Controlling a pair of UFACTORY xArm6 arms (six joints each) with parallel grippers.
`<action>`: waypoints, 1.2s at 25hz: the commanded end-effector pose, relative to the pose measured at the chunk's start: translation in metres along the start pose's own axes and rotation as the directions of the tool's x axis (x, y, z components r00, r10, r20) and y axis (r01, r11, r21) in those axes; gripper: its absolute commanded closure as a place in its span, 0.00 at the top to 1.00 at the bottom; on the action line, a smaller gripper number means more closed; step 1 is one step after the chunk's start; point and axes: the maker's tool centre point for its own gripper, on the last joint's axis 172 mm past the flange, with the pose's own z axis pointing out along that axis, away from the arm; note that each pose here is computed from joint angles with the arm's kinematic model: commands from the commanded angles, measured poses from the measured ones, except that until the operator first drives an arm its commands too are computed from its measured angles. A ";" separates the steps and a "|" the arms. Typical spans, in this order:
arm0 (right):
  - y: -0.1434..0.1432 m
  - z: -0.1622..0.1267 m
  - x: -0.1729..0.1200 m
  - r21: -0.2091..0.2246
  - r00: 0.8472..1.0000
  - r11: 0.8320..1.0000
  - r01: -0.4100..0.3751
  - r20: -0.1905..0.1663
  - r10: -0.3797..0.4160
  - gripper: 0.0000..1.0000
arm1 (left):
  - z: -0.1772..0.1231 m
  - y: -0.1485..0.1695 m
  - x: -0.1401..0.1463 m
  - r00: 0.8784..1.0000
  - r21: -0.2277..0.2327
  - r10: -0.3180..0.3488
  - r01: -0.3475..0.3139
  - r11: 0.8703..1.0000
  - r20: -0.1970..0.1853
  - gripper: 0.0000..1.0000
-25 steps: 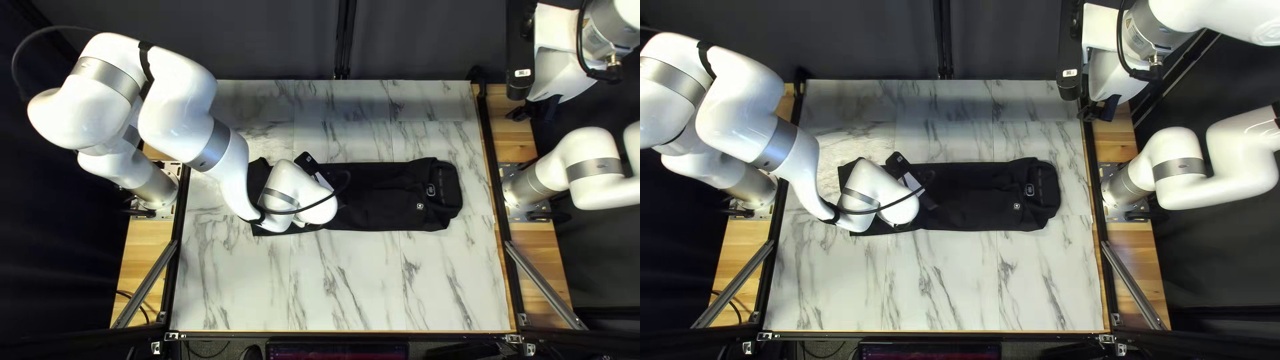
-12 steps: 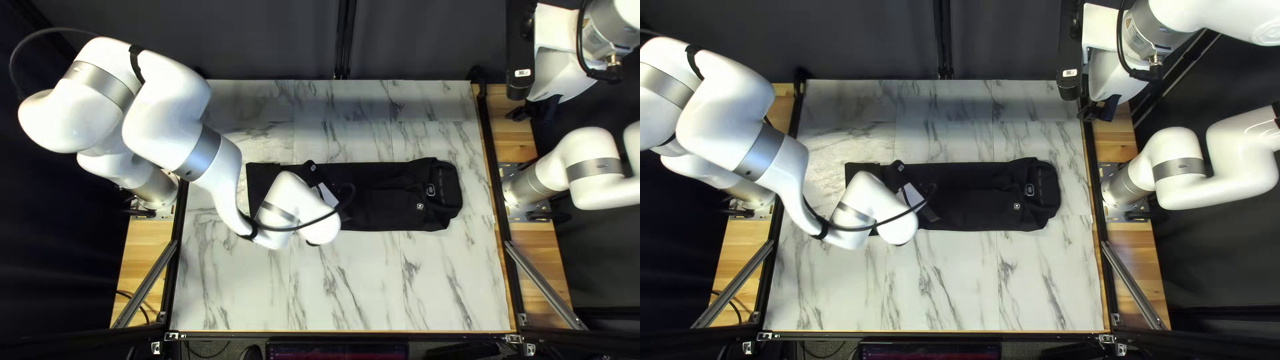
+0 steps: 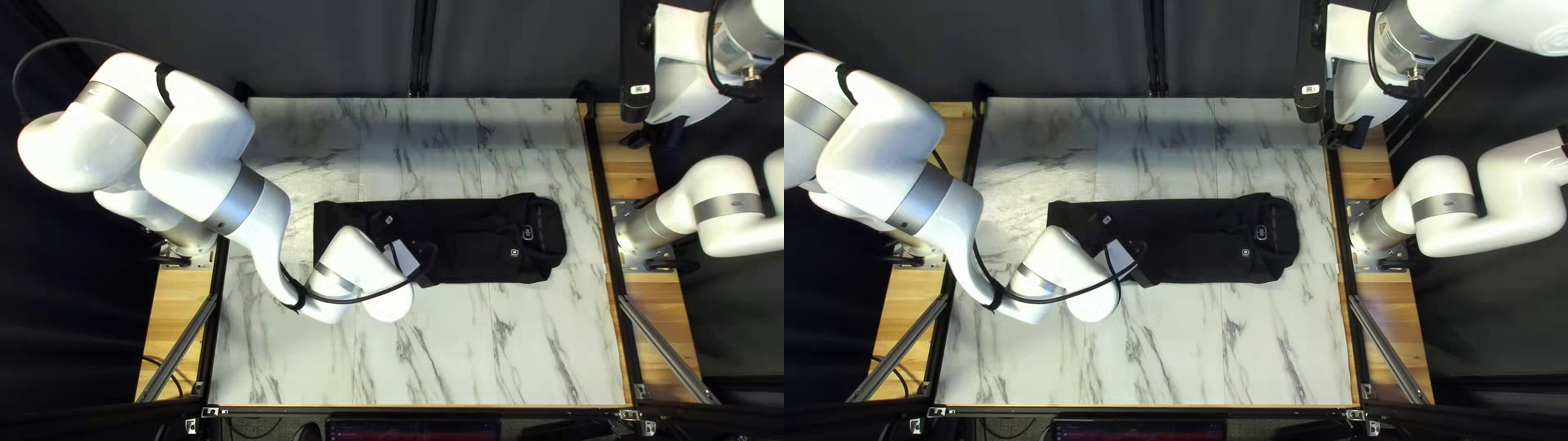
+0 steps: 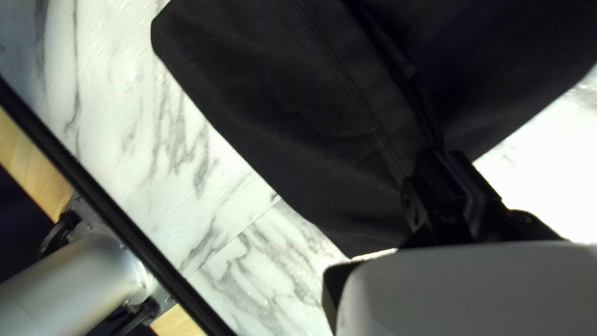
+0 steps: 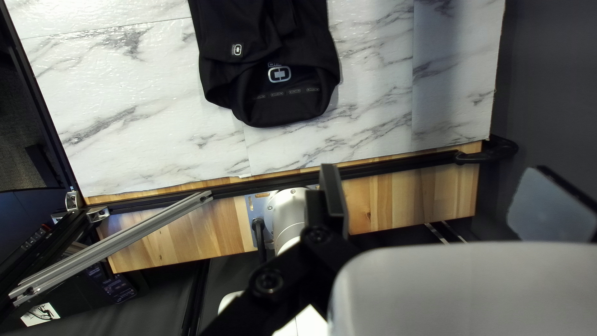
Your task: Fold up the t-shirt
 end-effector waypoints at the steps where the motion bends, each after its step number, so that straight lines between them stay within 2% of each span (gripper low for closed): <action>1: 0.000 0.000 0.000 0.000 1.000 1.000 0.000 0.000 0.000 1.00 | -0.007 -0.001 0.010 1.000 0.007 -0.024 0.024 1.000 -0.006 0.00; 7: 0.000 0.000 0.000 0.000 1.000 1.000 0.000 0.000 0.000 1.00 | -0.022 -0.007 0.026 0.999 0.024 -0.038 0.039 0.999 -0.033 0.00; 14: 0.000 0.000 0.000 0.000 1.000 1.000 0.000 0.000 0.000 1.00 | -0.037 0.008 0.057 0.997 0.020 -0.017 0.019 1.000 -0.069 0.00; 21: 0.000 0.000 0.000 0.000 1.000 1.000 0.000 0.000 0.000 1.00 | -0.028 0.030 0.082 0.996 0.015 0.019 -0.018 1.000 -0.083 0.00; 30: 0.000 0.000 0.000 0.000 1.000 1.000 0.000 0.000 0.000 1.00 | -0.015 0.057 0.091 0.995 0.000 0.058 -0.058 0.998 -0.079 0.00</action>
